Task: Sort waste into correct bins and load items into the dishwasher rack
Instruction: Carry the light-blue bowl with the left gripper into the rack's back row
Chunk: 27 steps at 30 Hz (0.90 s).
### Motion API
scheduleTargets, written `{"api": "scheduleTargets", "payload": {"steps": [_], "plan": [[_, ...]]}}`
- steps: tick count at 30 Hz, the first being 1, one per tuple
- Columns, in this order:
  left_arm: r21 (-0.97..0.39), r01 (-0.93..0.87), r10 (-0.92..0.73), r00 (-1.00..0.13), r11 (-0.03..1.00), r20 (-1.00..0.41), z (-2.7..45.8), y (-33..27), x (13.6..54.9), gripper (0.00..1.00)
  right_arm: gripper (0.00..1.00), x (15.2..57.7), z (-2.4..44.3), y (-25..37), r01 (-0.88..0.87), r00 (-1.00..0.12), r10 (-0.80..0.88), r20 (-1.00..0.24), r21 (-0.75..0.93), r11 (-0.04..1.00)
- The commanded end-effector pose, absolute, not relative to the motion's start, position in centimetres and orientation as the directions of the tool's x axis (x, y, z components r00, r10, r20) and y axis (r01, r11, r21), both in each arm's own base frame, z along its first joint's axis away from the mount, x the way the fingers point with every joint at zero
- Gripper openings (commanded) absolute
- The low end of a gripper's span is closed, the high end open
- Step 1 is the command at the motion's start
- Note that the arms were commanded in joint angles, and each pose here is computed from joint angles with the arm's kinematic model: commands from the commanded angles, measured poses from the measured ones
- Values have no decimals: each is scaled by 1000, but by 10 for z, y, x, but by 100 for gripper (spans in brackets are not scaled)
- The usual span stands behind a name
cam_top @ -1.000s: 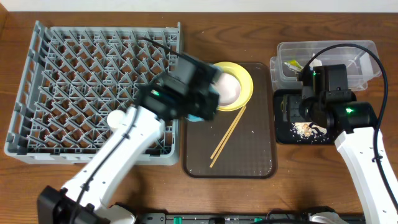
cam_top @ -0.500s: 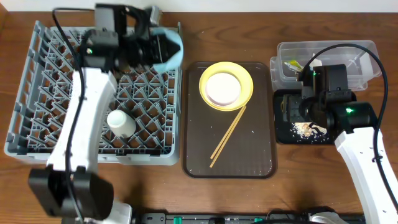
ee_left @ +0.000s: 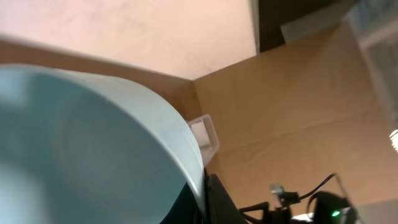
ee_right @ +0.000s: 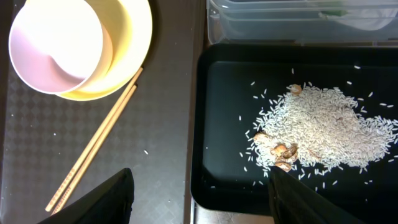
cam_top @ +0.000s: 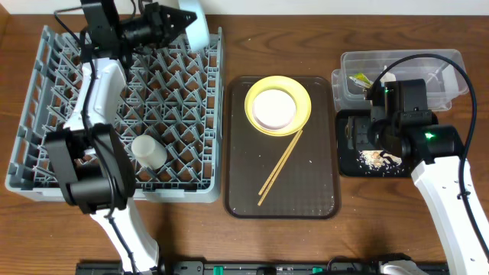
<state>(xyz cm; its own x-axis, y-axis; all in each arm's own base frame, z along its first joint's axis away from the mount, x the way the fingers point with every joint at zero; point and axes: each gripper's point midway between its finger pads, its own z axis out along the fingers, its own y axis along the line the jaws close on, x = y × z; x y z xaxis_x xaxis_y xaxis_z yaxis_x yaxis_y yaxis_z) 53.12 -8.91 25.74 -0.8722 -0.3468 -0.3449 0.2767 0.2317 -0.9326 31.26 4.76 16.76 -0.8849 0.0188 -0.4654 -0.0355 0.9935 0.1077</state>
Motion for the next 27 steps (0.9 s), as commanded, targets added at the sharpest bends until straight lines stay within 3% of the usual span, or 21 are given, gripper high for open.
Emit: {"api": "scheduleTargets", "payload": {"steps": [1,8,27], "plan": [[-978,147,-332,-924,147,-188,243,-83,529,6,67,316,176,45,-15,-874,41,-484,112,994],[-987,91,-336,-933,131,-131,213,-73,535,6,67,316,176,45,-15,-874,41,-484,112,994],[-986,80,-380,-916,148,-132,188,-46,535,6,67,314,175,45,-14,-877,41,-478,112,994]]}}
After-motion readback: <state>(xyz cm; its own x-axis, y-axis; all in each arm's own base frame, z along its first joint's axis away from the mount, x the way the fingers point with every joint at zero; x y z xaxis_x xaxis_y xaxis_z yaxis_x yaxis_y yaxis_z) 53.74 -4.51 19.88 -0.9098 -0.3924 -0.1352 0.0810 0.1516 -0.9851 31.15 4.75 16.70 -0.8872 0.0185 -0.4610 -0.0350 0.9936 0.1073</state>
